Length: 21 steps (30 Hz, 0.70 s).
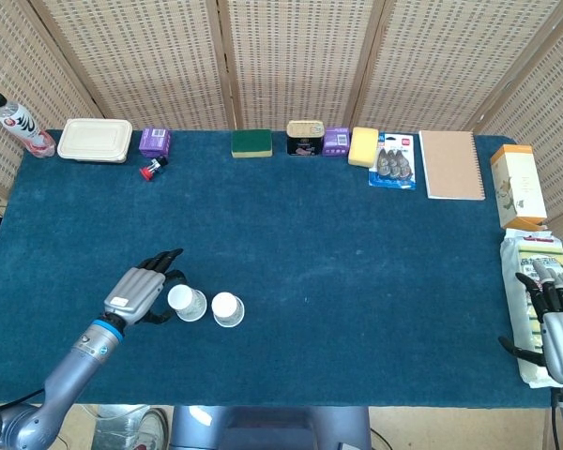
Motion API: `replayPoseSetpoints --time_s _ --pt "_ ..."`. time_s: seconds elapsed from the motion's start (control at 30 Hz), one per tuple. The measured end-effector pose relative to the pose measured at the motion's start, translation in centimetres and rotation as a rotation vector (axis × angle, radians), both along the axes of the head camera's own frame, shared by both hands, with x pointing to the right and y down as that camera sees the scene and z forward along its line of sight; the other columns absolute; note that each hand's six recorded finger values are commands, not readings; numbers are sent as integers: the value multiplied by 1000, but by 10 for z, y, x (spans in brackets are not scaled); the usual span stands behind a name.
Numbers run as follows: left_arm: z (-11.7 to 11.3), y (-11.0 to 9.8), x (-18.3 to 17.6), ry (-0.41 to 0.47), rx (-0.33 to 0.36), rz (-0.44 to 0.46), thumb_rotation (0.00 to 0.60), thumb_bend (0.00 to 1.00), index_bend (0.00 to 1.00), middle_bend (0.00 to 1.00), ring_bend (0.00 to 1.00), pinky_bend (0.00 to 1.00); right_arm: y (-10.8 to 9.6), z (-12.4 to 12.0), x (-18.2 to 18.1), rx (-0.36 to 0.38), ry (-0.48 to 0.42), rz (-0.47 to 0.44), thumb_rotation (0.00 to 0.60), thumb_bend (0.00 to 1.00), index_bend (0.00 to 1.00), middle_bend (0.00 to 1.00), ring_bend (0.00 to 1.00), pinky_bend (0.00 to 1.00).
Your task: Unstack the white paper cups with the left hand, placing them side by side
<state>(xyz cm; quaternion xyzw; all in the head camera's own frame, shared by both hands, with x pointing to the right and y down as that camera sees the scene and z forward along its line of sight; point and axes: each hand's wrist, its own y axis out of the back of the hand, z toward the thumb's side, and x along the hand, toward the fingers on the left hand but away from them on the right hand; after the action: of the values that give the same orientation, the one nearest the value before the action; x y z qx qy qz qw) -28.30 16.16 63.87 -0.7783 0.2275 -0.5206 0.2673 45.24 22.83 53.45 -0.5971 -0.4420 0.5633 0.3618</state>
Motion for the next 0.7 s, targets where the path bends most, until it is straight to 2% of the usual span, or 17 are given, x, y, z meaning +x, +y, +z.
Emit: replayPoseSetpoints --time_s 0.7 --pt "4 -1 9 -36 4 23 600 292 347 0 0 123 0 -1 1 1 -3 4 600 40 121 0 9 0"
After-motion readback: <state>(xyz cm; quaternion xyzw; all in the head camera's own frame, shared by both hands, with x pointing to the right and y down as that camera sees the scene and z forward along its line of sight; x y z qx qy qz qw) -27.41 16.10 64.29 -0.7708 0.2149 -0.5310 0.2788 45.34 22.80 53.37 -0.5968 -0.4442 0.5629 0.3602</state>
